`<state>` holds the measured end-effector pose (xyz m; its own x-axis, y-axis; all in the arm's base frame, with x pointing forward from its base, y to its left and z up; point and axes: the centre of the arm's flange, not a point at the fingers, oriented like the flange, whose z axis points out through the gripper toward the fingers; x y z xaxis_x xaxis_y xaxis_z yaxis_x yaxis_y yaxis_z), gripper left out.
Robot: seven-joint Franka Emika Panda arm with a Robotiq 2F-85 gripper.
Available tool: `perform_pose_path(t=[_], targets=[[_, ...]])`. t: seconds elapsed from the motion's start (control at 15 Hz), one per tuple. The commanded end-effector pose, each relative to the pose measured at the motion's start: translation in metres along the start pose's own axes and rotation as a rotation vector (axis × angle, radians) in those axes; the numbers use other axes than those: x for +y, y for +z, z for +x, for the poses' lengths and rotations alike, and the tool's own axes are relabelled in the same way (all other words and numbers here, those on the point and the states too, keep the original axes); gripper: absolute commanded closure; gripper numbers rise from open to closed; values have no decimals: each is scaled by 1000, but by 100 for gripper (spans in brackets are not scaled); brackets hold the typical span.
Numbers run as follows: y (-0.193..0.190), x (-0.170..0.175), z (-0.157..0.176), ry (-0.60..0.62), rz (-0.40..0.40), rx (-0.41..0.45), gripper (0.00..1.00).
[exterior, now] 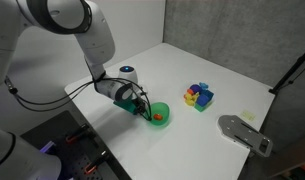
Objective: Pick up a blue block and put it in the green bowl
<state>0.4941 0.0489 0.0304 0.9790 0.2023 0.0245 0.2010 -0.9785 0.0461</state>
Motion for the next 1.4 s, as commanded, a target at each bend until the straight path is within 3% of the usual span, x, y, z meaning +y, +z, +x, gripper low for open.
perform_pose_path(t=[0.0, 0.47, 0.93, 1.33], targets=[[2, -1, 3, -19, 17, 15, 34], [-9, -2, 5, -19, 20, 18, 90], [-62, 15, 23, 29, 47, 28, 90], [-108, 71, 40, 119, -20, 66, 90]])
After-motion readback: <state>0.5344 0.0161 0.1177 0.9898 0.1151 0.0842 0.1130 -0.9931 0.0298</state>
